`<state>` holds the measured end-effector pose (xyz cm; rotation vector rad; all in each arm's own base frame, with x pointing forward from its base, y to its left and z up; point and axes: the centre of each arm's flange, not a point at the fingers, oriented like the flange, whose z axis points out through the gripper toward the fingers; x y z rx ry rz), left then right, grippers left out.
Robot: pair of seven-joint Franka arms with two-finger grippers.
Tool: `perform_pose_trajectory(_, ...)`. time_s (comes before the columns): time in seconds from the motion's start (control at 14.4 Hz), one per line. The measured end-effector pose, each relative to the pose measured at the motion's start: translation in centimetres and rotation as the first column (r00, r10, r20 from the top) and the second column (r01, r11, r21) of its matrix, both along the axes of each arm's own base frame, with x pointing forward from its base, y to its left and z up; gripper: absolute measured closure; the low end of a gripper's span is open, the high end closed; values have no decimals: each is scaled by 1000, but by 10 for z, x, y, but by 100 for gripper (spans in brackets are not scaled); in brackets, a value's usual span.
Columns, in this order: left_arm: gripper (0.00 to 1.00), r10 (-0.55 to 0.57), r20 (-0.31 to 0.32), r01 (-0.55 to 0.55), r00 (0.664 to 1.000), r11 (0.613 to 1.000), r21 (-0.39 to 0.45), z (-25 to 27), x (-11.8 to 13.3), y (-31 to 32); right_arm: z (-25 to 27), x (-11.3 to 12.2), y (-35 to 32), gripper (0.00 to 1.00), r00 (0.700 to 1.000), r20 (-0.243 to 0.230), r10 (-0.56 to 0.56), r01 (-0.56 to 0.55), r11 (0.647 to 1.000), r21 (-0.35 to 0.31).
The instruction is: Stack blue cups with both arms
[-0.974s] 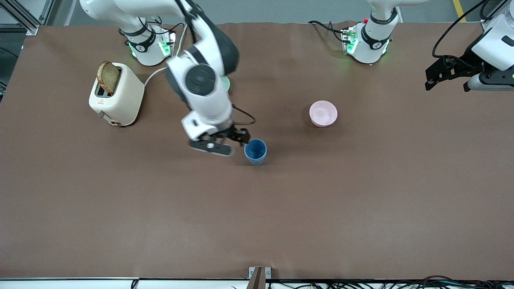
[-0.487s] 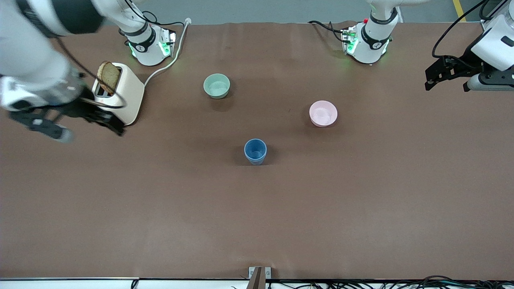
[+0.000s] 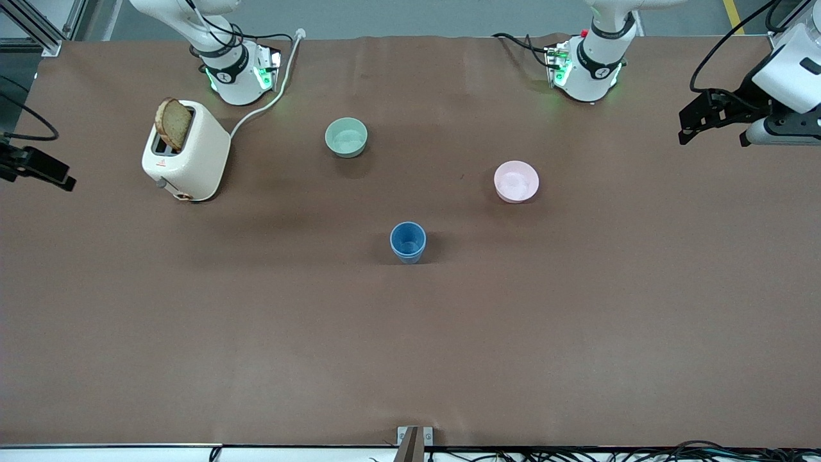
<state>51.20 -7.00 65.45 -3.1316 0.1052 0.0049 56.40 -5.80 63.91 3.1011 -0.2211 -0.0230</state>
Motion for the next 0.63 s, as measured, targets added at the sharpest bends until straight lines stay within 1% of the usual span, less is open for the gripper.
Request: perform_pose_trajectory(0.63,0,3,21,-3,1000,1000,-3,9,1,2,-1,1,11,0,999,-3,35,-35,999,3)
